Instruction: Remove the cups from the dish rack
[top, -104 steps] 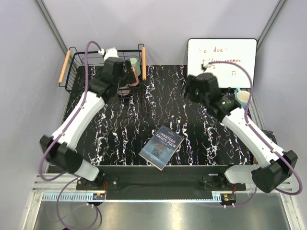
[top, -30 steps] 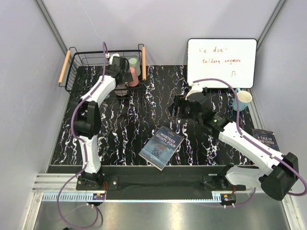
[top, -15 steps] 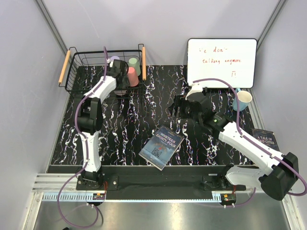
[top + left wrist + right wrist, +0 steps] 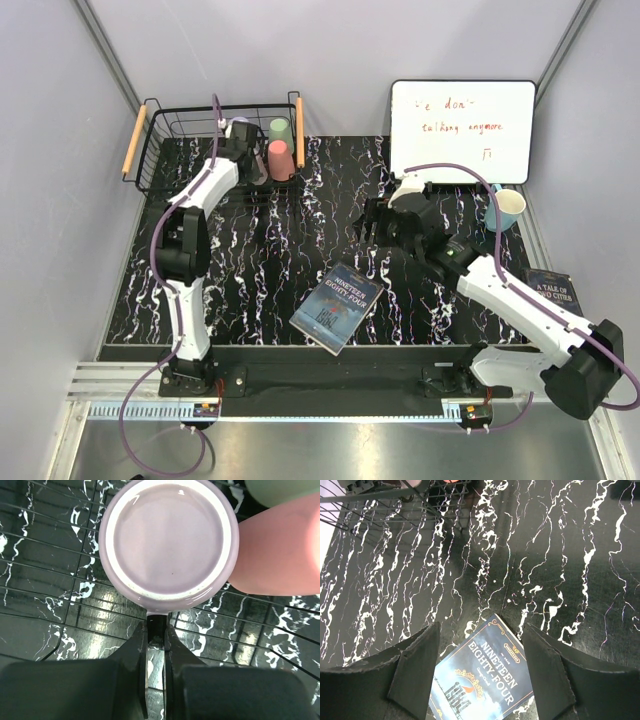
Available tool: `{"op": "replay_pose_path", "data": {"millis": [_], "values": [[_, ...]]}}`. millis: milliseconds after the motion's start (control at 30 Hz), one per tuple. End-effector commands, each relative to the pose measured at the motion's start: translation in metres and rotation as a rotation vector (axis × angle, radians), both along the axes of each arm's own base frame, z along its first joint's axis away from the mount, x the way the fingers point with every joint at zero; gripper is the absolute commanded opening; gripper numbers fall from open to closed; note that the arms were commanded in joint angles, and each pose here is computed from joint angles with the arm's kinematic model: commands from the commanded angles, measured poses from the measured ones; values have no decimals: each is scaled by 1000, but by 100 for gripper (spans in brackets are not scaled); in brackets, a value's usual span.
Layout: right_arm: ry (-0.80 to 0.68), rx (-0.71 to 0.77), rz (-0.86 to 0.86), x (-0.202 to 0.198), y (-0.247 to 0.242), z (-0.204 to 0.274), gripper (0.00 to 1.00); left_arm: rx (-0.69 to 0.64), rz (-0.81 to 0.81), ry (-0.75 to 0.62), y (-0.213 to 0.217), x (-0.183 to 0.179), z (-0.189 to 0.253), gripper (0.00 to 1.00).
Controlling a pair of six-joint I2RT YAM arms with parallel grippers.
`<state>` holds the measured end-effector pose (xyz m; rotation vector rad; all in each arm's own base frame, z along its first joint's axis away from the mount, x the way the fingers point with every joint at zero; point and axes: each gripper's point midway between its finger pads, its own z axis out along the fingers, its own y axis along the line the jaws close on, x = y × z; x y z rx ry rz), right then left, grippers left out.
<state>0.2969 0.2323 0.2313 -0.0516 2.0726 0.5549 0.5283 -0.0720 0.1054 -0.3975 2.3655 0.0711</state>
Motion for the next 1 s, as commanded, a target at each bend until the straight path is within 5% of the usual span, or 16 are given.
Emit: {"op": "replay_pose_path", "data": {"millis": [0, 267, 967], "values": [[-62, 29, -11, 0, -3, 21, 74, -21, -9, -202, -1, 9, 86, 0], [-65, 30, -12, -3, -6, 20, 74, -26, -13, -216, -3, 4, 94, 0], [-94, 25, -25, -1, -9, 25, 74, -187, -97, -536, -21, -9, 225, 0]]}}
